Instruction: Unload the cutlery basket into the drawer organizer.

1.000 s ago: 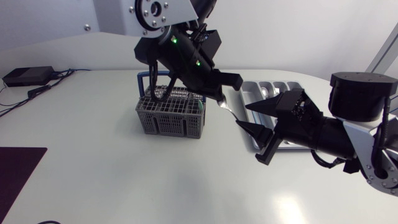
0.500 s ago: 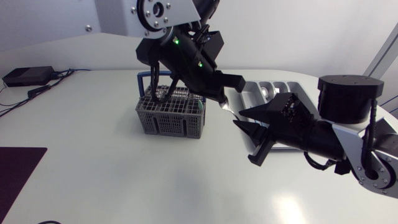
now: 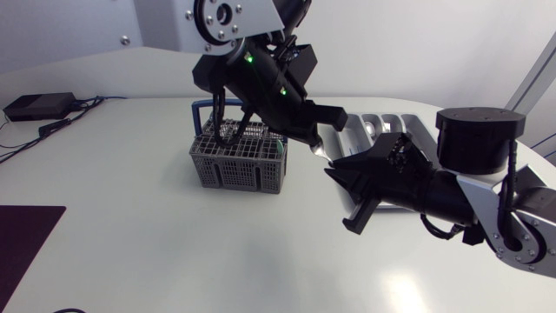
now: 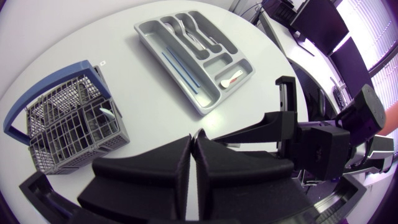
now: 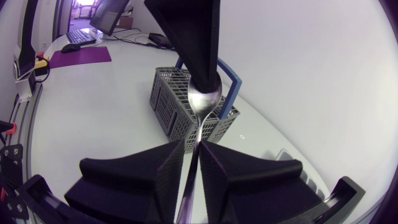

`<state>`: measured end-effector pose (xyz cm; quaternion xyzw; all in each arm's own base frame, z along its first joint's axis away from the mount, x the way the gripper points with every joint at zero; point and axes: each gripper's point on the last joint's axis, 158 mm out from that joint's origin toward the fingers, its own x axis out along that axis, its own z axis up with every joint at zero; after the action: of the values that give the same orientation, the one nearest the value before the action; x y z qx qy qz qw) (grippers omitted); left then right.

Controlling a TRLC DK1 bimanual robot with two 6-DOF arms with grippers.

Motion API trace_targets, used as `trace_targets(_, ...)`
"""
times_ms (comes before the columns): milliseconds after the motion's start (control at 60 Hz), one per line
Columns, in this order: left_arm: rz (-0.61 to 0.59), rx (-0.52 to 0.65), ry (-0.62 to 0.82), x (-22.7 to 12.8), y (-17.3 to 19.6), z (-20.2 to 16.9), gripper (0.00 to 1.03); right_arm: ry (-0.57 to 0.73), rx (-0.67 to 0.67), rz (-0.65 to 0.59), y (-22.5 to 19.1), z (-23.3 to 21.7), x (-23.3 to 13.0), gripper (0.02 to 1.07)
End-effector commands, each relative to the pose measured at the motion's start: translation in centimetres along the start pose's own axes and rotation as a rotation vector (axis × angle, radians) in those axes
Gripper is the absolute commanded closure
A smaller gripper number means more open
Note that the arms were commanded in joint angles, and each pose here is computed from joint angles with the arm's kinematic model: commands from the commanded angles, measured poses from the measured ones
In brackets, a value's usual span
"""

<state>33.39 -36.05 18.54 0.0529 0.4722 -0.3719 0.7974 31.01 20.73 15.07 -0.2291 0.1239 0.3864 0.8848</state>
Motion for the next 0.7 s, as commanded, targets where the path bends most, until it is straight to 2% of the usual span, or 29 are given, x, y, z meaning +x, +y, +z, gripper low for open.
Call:
trace_targets(0,-0.017,-0.024,-0.022,-1.3,-0.8,0.4,1.0,-0.005,0.022,-0.003,0.0,0.3,0.2,0.88)
trace_targets(317,-0.016,-0.024,-0.021,-1.3,-0.8,0.4,1.0,-0.003,0.017,0.002,0.0,0.4,0.0,1.01)
trace_targets(483,-0.016,-0.024,-0.03,-1.7,-0.7,0.6,0.98,0.002,0.009,0.013,0.4,0.3,0.0,1.01)
trace_targets(517,-0.016,-0.024,-0.032,-1.7,-0.7,0.6,0.94,0.004,0.009,0.014,0.5,0.2,0.0,1.01)
trace_targets(550,-0.015,-0.026,-0.036,-1.8,-0.6,0.7,0.85,0.006,0.009,0.019,0.6,0.1,0.0,1.01)
trace_targets(600,-0.015,-0.026,-0.047,-2.1,-0.6,1.0,0.67,0.009,0.005,0.024,0.7,0.0,-0.1,1.01)
trace_targets(683,-0.012,-0.03,-0.074,-3.0,-0.3,1.7,0.44,0.014,0.004,0.049,1.3,-0.2,-0.2,1.01)
